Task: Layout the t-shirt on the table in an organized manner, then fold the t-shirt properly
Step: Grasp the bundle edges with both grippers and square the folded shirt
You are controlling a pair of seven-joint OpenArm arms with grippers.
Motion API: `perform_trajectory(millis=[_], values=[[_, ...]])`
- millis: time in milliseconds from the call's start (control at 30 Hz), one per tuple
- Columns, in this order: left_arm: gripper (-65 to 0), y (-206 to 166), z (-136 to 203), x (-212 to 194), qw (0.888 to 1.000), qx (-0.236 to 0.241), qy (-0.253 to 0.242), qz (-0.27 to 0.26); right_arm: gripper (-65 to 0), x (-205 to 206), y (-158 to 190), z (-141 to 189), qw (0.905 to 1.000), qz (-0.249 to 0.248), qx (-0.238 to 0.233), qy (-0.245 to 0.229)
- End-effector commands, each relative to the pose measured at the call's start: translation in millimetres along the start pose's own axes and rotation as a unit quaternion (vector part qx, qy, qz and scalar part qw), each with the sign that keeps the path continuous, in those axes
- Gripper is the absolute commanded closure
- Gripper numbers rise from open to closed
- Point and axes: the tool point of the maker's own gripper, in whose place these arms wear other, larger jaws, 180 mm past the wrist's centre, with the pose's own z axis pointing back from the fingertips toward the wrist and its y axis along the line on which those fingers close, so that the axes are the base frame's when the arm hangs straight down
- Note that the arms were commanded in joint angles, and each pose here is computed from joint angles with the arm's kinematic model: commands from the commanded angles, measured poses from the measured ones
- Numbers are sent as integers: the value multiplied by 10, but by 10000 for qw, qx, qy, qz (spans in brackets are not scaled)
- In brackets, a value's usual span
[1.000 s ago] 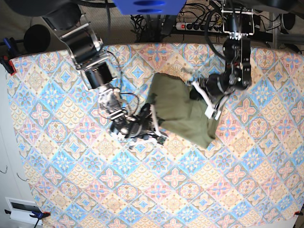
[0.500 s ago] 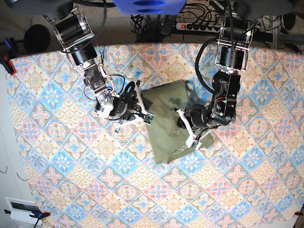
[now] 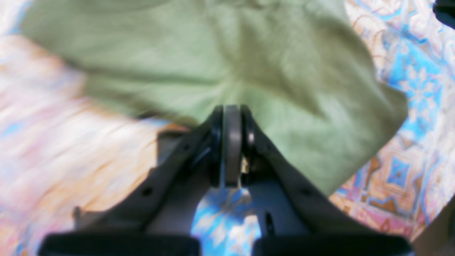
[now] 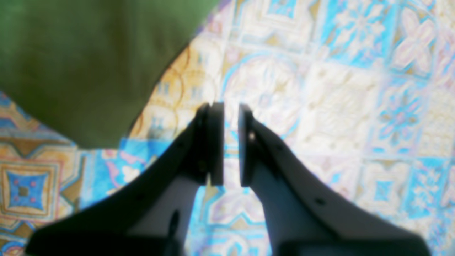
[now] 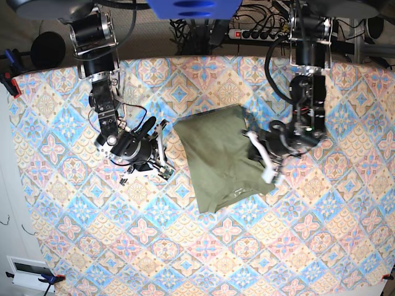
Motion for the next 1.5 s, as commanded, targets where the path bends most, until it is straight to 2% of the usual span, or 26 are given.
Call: perform_trajectory(millis=[0,100,233,333,433,533,700,867,1033,1233,1367,1467], values=[[0,66,133,274,9990,120,-418,-48,-67,143,-105,58,9997,26,-138,-217],[0,-48,194,388,9974,45,-711,139,-67,179,-70,49,9996,29,-105,-265],[0,-324,70,472,9931,-392,-997,479,-67,400,78,6,9986,-87,41,-526],[0,-426,-150,329,9916,-604,-783,836,-67,543,177,-21,9974,-176,147,-686],[0,-439,-374,16,9900,-716,-303,1180,-67,626,224,-30,9964,-248,196,-783],[0,-398,-468,-177,9885,-712,-21,1333,-67,687,252,-27,9956,-273,223,-863],[0,-138,-387,-355,9908,-454,173,1264,-67,855,371,-42,9928,-377,394,-1067],[0,-91,-356,-447,9905,-403,242,1291,-67,1070,517,-3,9822,-689,840,-1534],[0,-170,-346,-374,9869,-659,83,1472,-67,858,732,-272,9803,-990,1267,-1150],[0,-143,-210,-217,9767,-1098,-259,1825,-67,567,1041,-601,9685,-1508,1782,-862],[0,19,-52,-142,9721,-1213,-439,1961,-67,561,1022,-590,9689,-1506,1752,-887],[0,256,115,-132,9652,-1127,-680,2261,-67,773,874,-428,9724,-1301,1510,-1212]])
